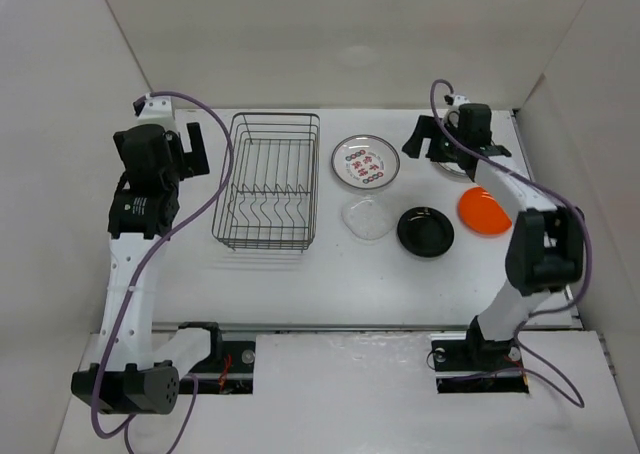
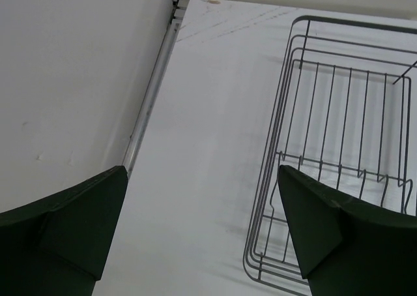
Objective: Load the plates into the dish rack
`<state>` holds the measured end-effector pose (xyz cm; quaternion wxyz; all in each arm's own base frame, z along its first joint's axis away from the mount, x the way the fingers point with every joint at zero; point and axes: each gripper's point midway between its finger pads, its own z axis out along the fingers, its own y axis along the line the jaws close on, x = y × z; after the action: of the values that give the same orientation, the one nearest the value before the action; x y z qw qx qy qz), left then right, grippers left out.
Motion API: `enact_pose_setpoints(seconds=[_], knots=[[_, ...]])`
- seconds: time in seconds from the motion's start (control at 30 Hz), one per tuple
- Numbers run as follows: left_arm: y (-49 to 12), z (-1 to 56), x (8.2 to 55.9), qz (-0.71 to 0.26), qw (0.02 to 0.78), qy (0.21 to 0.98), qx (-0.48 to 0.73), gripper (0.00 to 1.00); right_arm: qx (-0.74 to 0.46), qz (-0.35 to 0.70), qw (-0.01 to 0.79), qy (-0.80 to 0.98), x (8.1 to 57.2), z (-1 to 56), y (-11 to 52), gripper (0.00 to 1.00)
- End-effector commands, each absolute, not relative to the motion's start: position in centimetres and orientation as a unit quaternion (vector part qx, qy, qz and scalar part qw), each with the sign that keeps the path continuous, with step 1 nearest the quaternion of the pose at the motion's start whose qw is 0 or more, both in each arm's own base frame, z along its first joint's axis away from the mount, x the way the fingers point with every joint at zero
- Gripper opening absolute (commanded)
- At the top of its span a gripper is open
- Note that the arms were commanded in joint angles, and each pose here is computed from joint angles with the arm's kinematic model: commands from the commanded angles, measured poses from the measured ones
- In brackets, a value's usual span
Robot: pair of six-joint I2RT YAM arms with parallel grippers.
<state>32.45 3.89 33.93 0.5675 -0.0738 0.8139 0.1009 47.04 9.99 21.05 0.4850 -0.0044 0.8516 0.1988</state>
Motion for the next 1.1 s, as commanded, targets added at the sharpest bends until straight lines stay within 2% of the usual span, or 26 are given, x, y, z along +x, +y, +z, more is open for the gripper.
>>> enact_pose_setpoints(seconds=[0.0, 0.1, 0.13, 0.37, 0.53, 0.6, 0.67, 0.7, 0.8, 0.9, 1.0, 1.07], knots=[[3.5, 34.7, 32.4, 0.092, 0.591, 0.799, -0.058, 1.0, -0.033, 0.266, 0.495, 0.826, 51.0, 21.6, 12.1, 0.95], [2.3, 33.8, 32.6, 0.065, 0.59, 0.804, -0.037, 1.0, -0.022, 0.295, 0.464, 0.835, 53.0, 19.3, 12.2, 0.92], [2.1, 33.8, 32.6, 0.058, 0.59, 0.805, -0.033, 1.0, -0.015, 0.306, 0.438, 0.845, 53.6, 16.7, 12.6, 0.92], [1.7, 34.5, 32.2, 0.047, 0.593, 0.803, -0.021, 1.0, 0.009, 0.301, 0.385, 0.873, 55.6, 10.6, 12.6, 0.9], [1.3, 34.4, 32.3, 0.038, 0.59, 0.806, -0.014, 1.0, 0.035, 0.293, 0.347, 0.89, 56.0, 7.5, 12.3, 0.79], [1.3, 34.4, 32.3, 0.038, 0.59, 0.806, -0.014, 1.0, 0.039, 0.289, 0.328, 0.899, 56.0, 6.5, 12.7, 0.78], [1.3, 34.2, 32.2, 0.039, 0.586, 0.809, -0.014, 1.0, 0.046, 0.29, 0.319, 0.901, 56.2, 6.2, 12.8, 0.66], [1.3, 34.2, 32.2, 0.039, 0.586, 0.809, -0.014, 1.0, 0.049, 0.289, 0.313, 0.903, 56.1, 5.4, 12.8, 0.66], [1.6, 34.2, 32.2, 0.044, 0.586, 0.809, -0.014, 1.0, 0.056, 0.302, 0.301, 0.903, 56.1, 5.0, 13.2, 0.45], [1.9, 33.8, 32.2, 0.047, 0.582, 0.812, -0.017, 1.0, 0.066, 0.31, 0.278, 0.907, 55.9, 4.0, 13.0, 0.33], [1.9, 33.8, 32.2, 0.047, 0.582, 0.812, -0.017, 1.0, 0.073, 0.314, 0.259, 0.911, 55.5, 3.2, 13.2, 0.3], [1.9, 33.4, 32.2, 0.047, 0.578, 0.814, -0.017, 1.0, 0.082, 0.321, 0.254, 0.909, 55.6, 3.1, 13.4, 0.23]])
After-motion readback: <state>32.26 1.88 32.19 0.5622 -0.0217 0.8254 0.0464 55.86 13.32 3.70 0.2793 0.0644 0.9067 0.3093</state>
